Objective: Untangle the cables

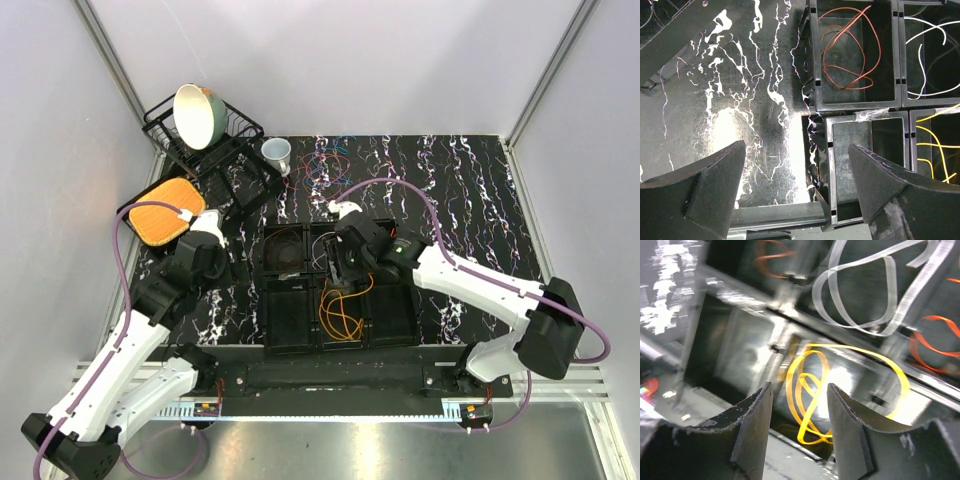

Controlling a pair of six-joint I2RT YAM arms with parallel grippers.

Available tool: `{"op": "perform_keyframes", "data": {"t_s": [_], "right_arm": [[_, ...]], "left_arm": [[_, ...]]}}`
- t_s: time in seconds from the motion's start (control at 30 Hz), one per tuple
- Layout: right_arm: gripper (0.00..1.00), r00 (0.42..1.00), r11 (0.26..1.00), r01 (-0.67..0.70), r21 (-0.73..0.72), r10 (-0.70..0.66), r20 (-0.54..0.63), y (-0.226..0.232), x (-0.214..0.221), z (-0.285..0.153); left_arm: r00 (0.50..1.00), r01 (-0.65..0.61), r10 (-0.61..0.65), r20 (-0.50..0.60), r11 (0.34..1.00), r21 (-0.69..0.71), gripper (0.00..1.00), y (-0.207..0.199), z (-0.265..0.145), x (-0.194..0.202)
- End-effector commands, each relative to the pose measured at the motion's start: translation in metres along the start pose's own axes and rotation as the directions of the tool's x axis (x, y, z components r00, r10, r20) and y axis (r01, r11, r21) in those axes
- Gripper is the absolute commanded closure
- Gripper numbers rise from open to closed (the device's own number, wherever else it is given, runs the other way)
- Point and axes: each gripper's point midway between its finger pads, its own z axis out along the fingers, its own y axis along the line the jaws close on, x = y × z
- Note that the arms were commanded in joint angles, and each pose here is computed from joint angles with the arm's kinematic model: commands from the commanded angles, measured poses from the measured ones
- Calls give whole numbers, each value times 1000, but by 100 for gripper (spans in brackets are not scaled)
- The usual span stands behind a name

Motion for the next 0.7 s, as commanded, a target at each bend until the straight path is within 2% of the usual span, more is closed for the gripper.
{"op": "perform_keyframes", "data": {"t_s": [0.0, 0.17, 0.43, 0.67], "right_arm": [[47, 1000, 976, -27, 216, 29, -8, -49, 0, 0], [49, 983, 953, -170, 251, 183, -26, -81, 17, 0], [51, 967, 942, -230, 244, 250, -55, -93, 40, 1], [52, 954, 939, -279, 202, 294, -49, -94, 41, 6]], "left_arm": [[999, -1, -1, 46, 999, 39, 14, -9, -1, -15], [999, 1, -3, 45, 999, 38, 14, -8, -1, -15], [999, 4, -5, 42, 999, 39, 14, -9, 0, -15], [999, 2, -3, 40, 999, 40, 14, -9, 0, -15]]}}
